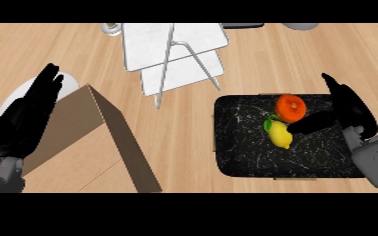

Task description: Pick the squash from the tray and place it in the tiered shelf

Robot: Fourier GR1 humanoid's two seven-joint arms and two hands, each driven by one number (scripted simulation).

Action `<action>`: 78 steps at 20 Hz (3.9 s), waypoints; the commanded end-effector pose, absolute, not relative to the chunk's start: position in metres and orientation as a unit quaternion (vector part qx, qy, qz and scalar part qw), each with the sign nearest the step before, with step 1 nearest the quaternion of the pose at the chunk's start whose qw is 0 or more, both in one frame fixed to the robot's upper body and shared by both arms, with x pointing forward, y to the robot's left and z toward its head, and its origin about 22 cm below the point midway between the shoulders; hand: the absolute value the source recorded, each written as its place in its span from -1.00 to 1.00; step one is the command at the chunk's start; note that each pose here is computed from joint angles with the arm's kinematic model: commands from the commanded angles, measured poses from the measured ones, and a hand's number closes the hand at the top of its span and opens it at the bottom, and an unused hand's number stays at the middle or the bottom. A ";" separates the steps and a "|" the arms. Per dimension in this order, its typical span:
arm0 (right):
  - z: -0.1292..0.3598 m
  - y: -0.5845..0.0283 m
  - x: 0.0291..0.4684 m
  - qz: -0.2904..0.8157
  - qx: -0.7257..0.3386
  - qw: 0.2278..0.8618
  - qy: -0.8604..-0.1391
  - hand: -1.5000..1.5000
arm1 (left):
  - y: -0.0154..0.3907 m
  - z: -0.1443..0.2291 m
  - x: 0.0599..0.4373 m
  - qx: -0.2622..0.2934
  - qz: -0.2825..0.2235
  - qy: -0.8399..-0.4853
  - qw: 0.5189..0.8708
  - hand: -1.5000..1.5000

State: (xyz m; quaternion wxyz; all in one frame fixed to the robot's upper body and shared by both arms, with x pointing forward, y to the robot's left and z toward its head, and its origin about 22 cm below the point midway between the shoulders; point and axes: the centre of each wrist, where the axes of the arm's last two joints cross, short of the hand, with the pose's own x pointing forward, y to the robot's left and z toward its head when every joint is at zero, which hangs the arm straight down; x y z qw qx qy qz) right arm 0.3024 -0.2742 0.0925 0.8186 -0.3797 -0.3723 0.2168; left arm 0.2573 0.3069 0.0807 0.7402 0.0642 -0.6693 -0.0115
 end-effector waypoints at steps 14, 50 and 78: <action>0.048 -0.247 0.312 0.209 -0.420 0.806 -0.360 -1.00 | 0.303 0.015 0.233 0.050 0.029 -0.548 0.835 0.00; 0.120 0.030 0.219 0.478 -0.132 0.526 -0.690 1.00 | 0.298 0.014 0.237 0.046 0.017 -0.541 0.840 0.00; 0.332 -0.003 0.282 0.289 -0.260 0.521 -0.760 1.00 | 0.300 0.015 0.224 0.051 0.037 -0.551 0.832 0.00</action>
